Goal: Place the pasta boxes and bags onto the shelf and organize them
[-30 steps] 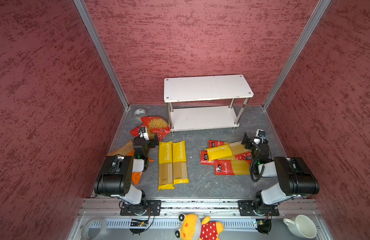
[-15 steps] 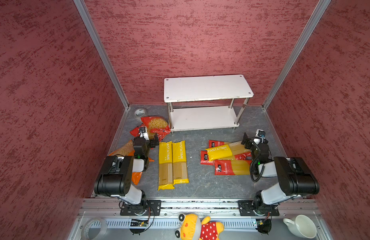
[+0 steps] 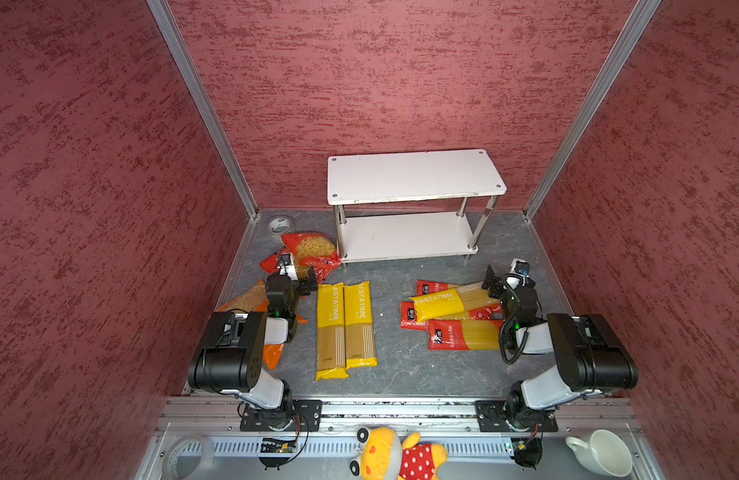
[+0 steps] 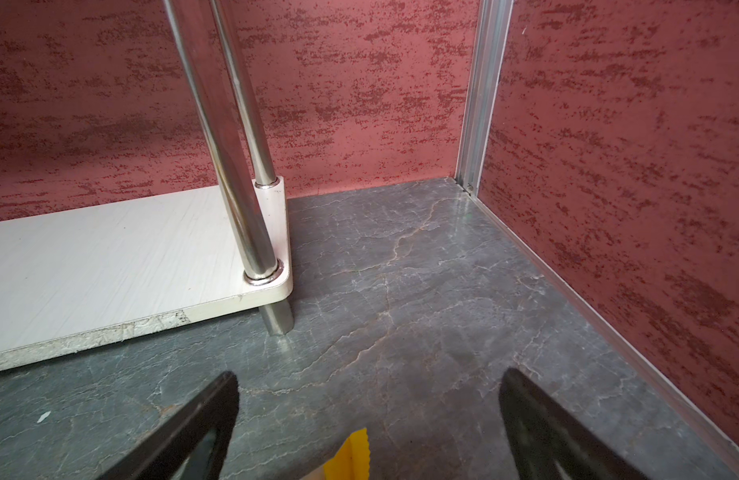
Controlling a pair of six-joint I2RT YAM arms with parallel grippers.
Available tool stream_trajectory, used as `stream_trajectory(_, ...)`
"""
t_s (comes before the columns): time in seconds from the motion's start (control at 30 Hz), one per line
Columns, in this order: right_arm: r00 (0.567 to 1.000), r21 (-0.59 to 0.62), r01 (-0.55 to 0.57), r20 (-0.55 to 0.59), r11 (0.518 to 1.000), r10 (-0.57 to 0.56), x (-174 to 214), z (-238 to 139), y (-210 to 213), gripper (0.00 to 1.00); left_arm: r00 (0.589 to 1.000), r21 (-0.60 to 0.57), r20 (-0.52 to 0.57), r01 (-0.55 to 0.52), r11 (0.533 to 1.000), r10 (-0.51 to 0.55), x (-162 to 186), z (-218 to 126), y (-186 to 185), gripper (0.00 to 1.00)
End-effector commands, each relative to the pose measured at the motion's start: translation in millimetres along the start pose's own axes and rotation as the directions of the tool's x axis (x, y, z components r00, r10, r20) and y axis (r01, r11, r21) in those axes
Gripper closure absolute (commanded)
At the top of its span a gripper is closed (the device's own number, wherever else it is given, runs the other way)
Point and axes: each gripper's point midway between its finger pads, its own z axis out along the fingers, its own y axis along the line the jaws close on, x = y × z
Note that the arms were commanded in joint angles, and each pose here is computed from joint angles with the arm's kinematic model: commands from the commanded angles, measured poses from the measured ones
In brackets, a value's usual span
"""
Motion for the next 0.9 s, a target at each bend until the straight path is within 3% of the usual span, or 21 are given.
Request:
stream_trajectory(0.0, 1.0, -0.017, 0.011, 0.021, 1.0, -0.01, -8.8, 5.4, 4.5, 0.01, 1.0, 0.007, 0.027, 0.004, 1.0, -0.004, -10.8, 2.3, -0.4, 0.0)
stream_trajectory(0.87, 1.0, -0.017, 0.01, 0.024, 1.0, -0.009, -8.9, 4.5, 4.4, 0.01, 1.0, 0.005, 0.027, 0.004, 1.0, -0.004, -10.3, 2.0, 0.2, 0.0)
